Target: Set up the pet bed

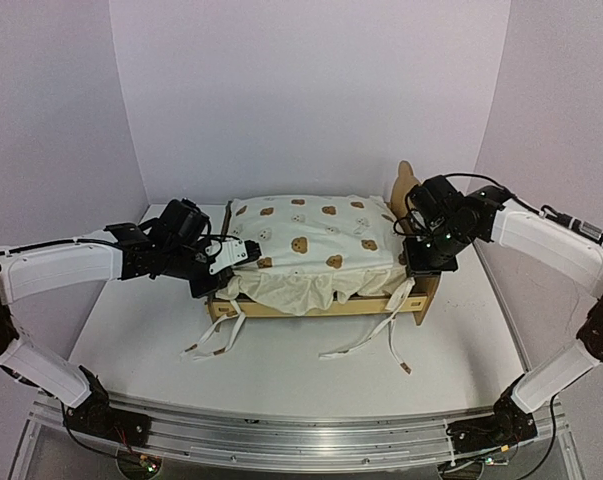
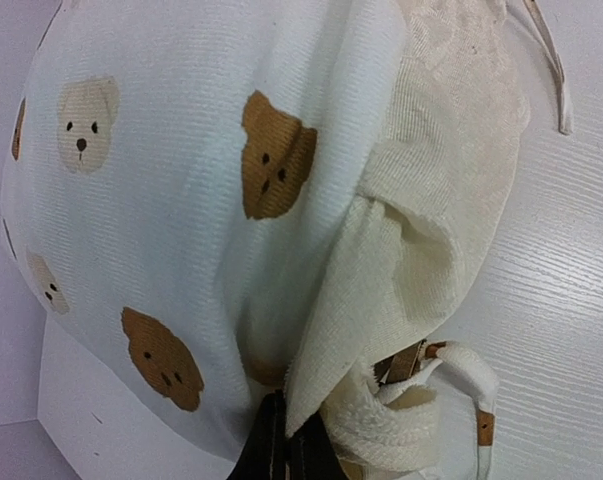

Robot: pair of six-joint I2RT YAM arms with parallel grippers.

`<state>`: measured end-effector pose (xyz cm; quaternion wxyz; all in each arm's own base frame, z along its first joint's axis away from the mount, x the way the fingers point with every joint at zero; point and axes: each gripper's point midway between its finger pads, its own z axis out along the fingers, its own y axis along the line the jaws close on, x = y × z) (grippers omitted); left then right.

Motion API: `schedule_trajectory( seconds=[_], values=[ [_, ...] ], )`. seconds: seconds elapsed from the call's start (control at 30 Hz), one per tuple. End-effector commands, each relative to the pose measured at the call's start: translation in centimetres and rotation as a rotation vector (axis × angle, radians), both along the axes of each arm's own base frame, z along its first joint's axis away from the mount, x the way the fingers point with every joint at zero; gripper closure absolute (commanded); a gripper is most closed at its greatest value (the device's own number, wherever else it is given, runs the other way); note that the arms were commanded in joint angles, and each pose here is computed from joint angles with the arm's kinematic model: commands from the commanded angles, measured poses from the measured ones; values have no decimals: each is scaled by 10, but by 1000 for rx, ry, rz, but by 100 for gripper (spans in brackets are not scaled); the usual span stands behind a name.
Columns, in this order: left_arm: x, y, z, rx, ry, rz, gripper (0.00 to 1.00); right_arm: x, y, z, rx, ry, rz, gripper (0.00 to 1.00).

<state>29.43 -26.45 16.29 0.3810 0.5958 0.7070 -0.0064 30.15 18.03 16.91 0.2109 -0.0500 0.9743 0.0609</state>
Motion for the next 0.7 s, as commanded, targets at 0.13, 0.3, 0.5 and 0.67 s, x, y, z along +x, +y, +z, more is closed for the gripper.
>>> schedule_trajectory(
  seconds=[0.13, 0.3, 0.5, 0.67],
  values=[
    [-3, 3, 6, -40, 17, -8, 100, -21, -16, -8, -64, 145, -14, 78],
    [-13, -5, -2, -64, 92, -43, 75, -31, -12, -7, -30, 186, -17, 59],
    [-32, -21, 27, -147, 125, -126, 52, -71, -27, 7, -25, 241, -79, 41],
    [-92, -71, 60, -196, 94, -298, 43, -116, -33, 2, -90, 282, -103, 36]
  ],
)
